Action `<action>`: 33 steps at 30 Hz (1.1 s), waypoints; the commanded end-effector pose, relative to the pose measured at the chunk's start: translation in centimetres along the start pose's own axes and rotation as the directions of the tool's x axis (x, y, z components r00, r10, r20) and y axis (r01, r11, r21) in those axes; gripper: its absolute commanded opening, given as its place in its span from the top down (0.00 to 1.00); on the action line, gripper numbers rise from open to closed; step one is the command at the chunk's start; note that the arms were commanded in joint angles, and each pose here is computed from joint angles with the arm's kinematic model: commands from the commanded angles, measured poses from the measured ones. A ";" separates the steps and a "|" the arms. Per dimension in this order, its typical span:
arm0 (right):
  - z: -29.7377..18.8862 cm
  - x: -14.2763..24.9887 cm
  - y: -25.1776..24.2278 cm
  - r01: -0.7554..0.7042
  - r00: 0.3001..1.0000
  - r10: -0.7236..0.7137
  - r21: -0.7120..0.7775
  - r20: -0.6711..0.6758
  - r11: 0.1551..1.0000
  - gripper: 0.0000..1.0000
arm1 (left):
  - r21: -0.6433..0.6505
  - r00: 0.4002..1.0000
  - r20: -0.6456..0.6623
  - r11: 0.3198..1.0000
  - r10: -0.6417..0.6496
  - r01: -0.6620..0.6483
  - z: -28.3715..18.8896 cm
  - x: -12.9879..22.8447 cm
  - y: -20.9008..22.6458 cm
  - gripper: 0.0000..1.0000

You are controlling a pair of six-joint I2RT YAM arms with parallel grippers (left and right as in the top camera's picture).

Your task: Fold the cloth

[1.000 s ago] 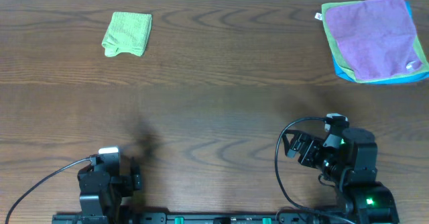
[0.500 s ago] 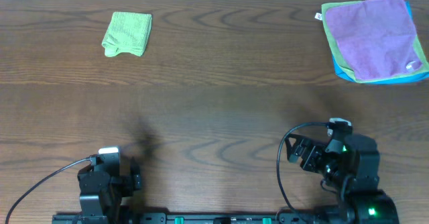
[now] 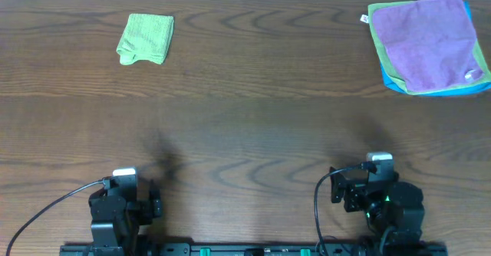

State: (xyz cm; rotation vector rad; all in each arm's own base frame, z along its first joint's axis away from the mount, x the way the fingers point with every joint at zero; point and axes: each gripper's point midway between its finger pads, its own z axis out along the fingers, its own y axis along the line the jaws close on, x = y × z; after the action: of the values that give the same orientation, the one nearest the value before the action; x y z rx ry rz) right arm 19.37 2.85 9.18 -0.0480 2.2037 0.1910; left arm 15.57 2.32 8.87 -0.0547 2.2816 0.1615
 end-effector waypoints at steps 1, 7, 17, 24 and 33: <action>0.2 0.6 -1.4 0.038 0.999 -0.039 0.071 0.009 0.997 0.01 | 0.015 0.998 -0.056 0.999 0.037 -0.036 0.1 1.6 -0.3 0.05; 0.6 1.7 -1.8 0.073 0.997 -0.074 0.083 0.002 0.994 0.01 | 0.015 0.998 -0.056 0.999 0.037 -0.036 0.1 1.6 -0.3 0.05; 0.6 1.7 -2.4 0.073 0.997 -0.076 0.114 0.016 0.991 0.01 | 0.015 0.998 -0.055 0.999 0.037 -0.036 0.1 1.5 -0.3 0.04; 0.5 1.3 -2.3 0.074 0.996 -0.079 0.114 0.040 0.991 0.01 | 0.015 0.998 -0.056 0.999 0.037 -0.036 0.1 1.6 -0.3 0.05; 0.5 1.3 -2.3 0.074 0.996 -0.079 0.114 0.040 0.991 0.01 | 0.015 0.998 -0.056 0.999 0.037 -0.036 0.1 1.6 -0.3 0.05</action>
State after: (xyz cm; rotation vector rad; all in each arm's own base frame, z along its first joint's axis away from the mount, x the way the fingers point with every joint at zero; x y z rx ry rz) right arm 19.26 0.95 8.07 -0.0650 2.1560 0.0420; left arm 15.57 2.32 8.87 -0.0547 2.2816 0.1615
